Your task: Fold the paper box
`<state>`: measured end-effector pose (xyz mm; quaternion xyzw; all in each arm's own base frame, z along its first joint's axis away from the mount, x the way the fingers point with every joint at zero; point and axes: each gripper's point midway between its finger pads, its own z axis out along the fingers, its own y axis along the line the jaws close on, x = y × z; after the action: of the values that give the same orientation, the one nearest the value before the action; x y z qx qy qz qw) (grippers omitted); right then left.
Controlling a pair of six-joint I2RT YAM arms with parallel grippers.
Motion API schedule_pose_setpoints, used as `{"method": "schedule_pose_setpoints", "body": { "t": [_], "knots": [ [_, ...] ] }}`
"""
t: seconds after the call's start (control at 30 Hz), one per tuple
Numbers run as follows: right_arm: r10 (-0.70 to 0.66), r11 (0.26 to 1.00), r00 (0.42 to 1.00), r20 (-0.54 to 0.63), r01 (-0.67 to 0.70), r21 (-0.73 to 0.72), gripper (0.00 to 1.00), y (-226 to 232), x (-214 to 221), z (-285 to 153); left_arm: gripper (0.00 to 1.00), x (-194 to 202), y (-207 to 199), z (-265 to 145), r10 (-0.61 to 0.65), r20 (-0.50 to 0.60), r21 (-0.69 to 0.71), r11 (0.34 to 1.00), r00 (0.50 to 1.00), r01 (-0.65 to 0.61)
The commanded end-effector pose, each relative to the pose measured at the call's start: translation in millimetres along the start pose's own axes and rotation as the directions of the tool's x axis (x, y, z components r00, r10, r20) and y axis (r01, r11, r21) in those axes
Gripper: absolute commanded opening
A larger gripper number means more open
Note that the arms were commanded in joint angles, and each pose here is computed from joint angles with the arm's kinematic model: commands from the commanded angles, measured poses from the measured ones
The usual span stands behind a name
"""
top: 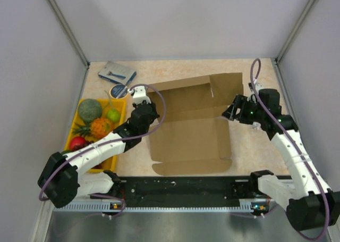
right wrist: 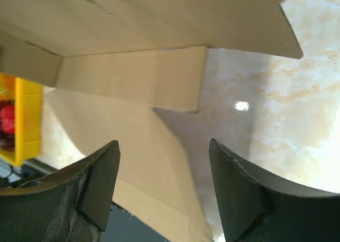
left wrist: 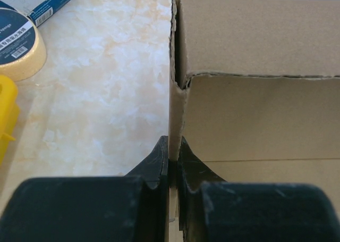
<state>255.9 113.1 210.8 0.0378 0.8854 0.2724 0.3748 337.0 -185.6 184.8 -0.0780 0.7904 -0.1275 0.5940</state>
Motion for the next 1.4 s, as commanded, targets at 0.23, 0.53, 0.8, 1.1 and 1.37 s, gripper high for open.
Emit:
{"method": "schedule_pose_setpoints", "body": {
  "t": [0.23,0.53,0.8,1.1,1.37],
  "knots": [
    [-0.058,0.996,0.994,0.093,0.05,0.078,0.54,1.5,-26.6,43.6,0.0,-41.3,-13.8,-9.5,-0.089,0.092,0.052,0.995,0.992,0.084],
    [-0.077,0.997,0.992,0.104,0.075,0.018,0.33,35.8,-27.9,63.0,0.0,-43.0,-17.6,-6.9,-0.083,0.093,0.056,0.995,0.992,0.078],
    [-0.022,0.992,0.989,0.146,0.04,-0.123,0.42,63.7,-29.7,74.6,0.0,-38.0,-21.2,-6.9,-0.113,0.07,0.077,0.991,0.991,0.107],
    [-0.02,0.993,0.995,0.098,0.031,-0.114,0.42,58.6,-14.6,92.6,0.0,-39.2,-23.7,-9.4,-0.137,0.062,0.09,0.987,0.989,0.132],
    [0.057,0.991,0.997,0.053,-0.05,-0.125,0.31,45.5,11.6,117.5,0.0,-33.6,-20.7,-8.3,-0.19,0.042,0.102,0.978,0.981,0.185]
  ]
}}
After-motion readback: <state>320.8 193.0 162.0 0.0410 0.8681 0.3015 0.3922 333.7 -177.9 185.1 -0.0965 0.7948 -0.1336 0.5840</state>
